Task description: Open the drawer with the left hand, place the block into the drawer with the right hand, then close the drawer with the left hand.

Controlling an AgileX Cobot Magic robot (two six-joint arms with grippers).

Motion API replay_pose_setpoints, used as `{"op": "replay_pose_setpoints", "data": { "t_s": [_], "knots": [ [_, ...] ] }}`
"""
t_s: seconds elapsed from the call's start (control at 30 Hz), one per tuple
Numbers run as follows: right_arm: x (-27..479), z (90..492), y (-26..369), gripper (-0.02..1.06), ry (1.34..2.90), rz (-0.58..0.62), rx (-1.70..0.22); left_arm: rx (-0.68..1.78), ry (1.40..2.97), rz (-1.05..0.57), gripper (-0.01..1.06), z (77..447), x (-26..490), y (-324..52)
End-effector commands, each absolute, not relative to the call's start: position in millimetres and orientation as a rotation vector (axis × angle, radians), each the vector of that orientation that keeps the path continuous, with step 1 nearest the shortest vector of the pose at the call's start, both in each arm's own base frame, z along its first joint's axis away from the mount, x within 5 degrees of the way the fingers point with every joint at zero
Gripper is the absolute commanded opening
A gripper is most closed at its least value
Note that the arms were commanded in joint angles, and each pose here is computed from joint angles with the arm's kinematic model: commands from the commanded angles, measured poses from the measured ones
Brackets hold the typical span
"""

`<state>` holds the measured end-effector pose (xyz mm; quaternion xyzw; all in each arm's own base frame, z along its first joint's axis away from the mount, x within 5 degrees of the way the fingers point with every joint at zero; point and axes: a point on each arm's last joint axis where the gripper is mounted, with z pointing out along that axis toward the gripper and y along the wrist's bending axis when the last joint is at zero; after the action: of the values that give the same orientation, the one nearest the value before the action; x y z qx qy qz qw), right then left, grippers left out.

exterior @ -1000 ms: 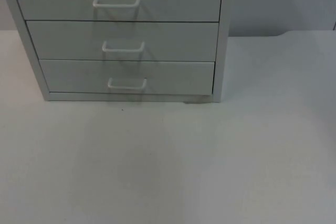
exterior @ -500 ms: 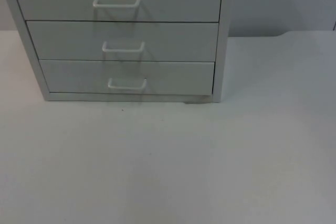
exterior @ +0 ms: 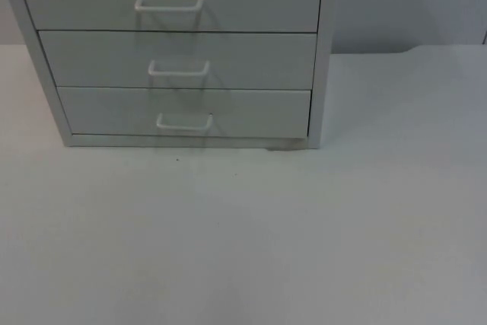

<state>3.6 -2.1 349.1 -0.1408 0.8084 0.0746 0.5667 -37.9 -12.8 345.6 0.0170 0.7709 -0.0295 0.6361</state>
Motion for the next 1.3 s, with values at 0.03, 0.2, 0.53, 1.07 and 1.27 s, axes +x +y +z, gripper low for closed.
{"op": "replay_pose_setpoints", "data": {
  "t_s": [0.03, 0.2, 0.53, 1.07, 1.27],
  "knots": [
    [-9, 334, 0, 0.74, 1.875, 0.213, -0.41, 0.049, 1.822, -0.055, 0.0, 339, -41, -12],
    [-20, 316, -5, 0.74, 1.853, 0.218, -0.405, 0.048, 1.901, -0.077, 0.0, 320, -29, -13],
    [-8, 280, -1, 0.74, 2.019, 0.214, -0.407, 0.063, 2.023, -0.084, 0.0, 283, -7, -12],
    [-7, 280, -4, 0.74, 2.026, 0.196, -0.339, 0.083, 2.025, -0.074, 0.0, 281, -6, -11],
    [-7, 280, -4, 0.74, 2.026, 0.196, -0.339, 0.075, 2.058, -0.035, 0.0, 275, -5, -8]
  ]
}}
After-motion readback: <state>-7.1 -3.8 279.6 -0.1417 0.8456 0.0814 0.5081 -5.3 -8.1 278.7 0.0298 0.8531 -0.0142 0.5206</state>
